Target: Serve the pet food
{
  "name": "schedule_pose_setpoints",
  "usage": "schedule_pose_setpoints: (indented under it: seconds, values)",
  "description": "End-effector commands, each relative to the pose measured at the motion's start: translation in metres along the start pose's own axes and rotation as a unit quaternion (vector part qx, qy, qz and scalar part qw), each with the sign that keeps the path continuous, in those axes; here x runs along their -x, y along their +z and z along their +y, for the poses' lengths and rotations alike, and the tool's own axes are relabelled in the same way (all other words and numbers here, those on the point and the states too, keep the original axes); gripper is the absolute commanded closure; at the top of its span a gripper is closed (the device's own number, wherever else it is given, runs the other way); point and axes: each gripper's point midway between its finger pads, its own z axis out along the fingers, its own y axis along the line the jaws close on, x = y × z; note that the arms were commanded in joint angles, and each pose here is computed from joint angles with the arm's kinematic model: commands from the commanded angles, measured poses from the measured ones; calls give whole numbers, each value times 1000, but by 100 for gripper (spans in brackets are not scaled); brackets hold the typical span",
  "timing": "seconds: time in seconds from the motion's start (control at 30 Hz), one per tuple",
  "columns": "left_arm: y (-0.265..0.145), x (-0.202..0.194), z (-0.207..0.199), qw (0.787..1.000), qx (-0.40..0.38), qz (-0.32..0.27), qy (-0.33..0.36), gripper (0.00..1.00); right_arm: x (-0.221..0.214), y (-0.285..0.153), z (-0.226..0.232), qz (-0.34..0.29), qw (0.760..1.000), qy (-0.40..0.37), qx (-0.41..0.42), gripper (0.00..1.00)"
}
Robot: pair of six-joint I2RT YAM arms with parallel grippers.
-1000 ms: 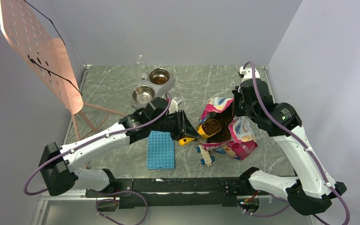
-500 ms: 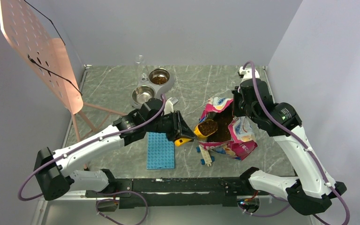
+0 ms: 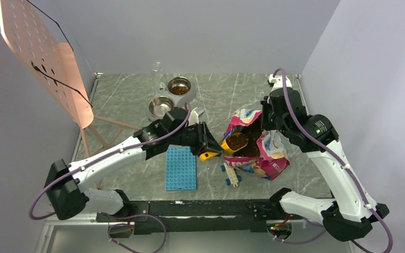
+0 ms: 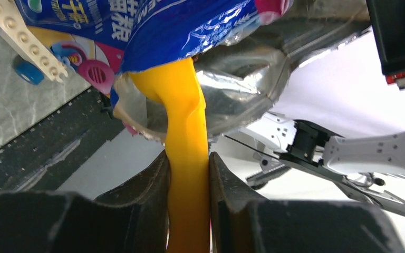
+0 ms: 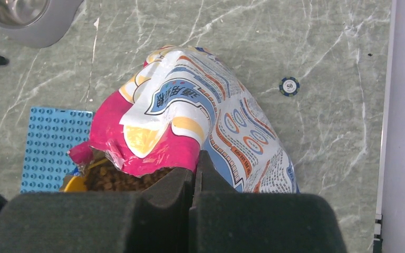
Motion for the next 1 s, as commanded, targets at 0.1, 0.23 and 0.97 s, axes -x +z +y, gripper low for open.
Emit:
schedule_pose_setpoints:
  seconds: [0.1, 0.23, 0.97]
  values:
    - [-26, 25, -19, 997, -17, -75, 29, 100, 77, -36, 3, -152, 986, 64, 27, 100]
    - [-22, 18, -14, 997, -53, -52, 21, 100, 76, -30, 6, -148, 987, 56, 30, 100]
    - [-45, 13, -20, 953, -288, -78, 53, 100, 89, -35, 9, -162, 984, 62, 35, 100]
